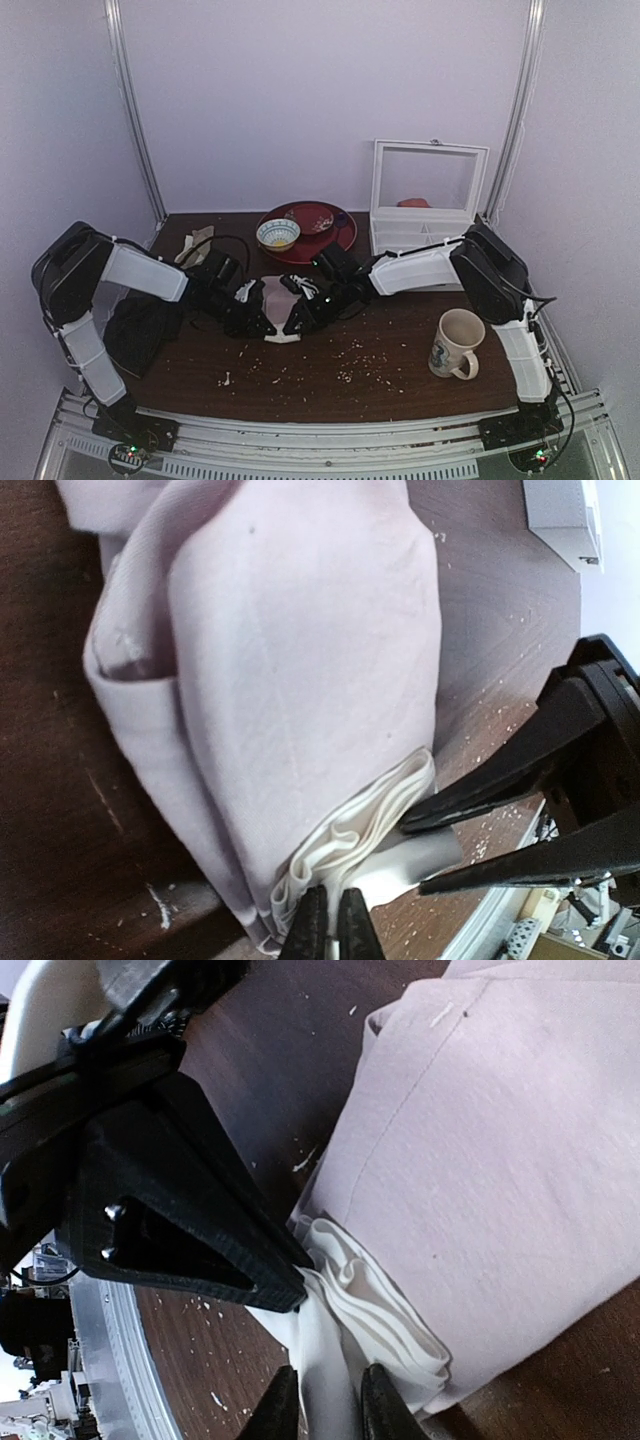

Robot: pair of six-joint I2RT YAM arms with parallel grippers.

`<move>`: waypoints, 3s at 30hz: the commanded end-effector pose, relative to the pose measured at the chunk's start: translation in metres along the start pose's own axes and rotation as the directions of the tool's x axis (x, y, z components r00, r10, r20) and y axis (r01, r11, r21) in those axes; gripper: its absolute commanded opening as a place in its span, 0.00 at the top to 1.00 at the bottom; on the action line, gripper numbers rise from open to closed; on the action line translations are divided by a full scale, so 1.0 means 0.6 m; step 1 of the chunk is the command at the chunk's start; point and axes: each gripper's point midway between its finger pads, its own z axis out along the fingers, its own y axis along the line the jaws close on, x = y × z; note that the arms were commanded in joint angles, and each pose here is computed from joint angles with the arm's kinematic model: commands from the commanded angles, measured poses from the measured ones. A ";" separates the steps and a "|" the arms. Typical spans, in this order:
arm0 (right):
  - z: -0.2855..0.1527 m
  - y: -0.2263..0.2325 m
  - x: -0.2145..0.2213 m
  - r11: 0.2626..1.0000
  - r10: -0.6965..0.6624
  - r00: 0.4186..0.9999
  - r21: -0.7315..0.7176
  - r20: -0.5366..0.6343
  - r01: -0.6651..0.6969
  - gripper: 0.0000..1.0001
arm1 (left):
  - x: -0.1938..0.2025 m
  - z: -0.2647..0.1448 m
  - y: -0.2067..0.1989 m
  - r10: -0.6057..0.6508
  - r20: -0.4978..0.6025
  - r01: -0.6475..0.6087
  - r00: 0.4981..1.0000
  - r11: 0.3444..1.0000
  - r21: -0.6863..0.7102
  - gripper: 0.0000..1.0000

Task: Roll the underwear
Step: Roll the underwear at the center of the board.

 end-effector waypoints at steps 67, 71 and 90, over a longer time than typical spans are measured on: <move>0.036 -0.033 0.046 0.349 -0.775 0.523 0.450 -0.355 0.822 0.90 | 0.066 0.007 0.088 -0.319 -0.291 0.302 0.902 0.948 -0.105 1.00; 0.041 -0.035 0.047 0.359 -0.759 0.531 0.440 -0.375 0.823 1.00 | 0.065 0.006 0.087 -0.321 -0.292 0.303 0.901 0.947 -0.105 1.00; 0.041 0.050 0.060 0.659 -0.639 0.704 0.251 -0.309 0.709 1.00 | -0.019 -0.111 0.063 -0.318 -0.083 0.316 0.945 0.948 -0.037 0.63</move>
